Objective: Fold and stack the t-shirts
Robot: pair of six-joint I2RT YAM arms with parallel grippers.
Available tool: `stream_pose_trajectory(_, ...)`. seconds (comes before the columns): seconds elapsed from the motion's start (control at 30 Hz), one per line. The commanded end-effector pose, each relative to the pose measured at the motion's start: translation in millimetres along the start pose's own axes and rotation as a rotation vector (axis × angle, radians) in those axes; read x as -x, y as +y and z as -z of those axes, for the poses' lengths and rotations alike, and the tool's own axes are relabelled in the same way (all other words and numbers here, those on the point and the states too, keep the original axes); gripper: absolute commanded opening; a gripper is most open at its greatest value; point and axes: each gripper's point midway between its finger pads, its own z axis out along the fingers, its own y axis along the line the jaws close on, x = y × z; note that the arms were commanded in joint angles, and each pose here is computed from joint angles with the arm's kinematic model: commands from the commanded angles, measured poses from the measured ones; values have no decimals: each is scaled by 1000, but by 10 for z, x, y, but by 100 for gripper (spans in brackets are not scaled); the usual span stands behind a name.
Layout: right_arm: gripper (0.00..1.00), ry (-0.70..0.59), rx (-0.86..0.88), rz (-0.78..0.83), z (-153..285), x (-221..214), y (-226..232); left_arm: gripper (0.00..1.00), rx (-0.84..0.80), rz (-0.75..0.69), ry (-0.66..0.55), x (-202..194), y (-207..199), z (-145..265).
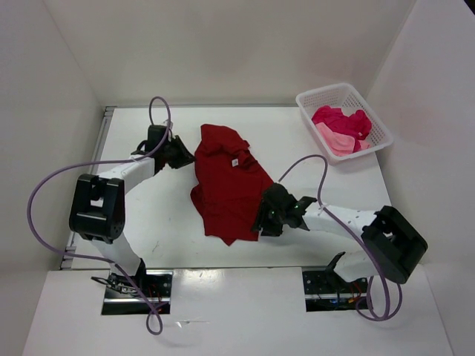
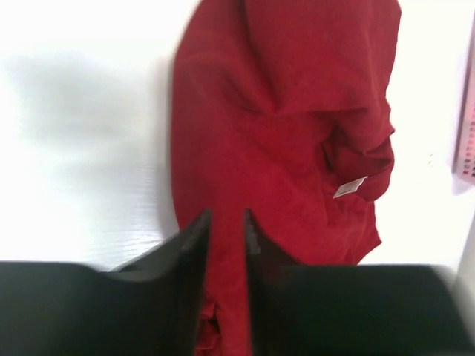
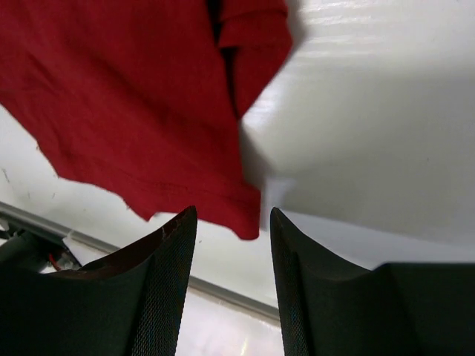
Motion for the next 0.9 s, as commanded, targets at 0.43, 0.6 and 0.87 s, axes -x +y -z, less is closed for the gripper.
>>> stream_pose_trajectory(0.43,0,-163,94,67,21,563,598,65,-33,36,46,-788,172,1127)
stream_pose_trajectory(0.6,0,-436,258,95,1155,1604,1231,66,-39,103,126,-1067,280,1049)
stream_pose_trajectory(0.87,0,-603,318,44,1795,2469,1217,66,-65,53,221,-1311,83,894)
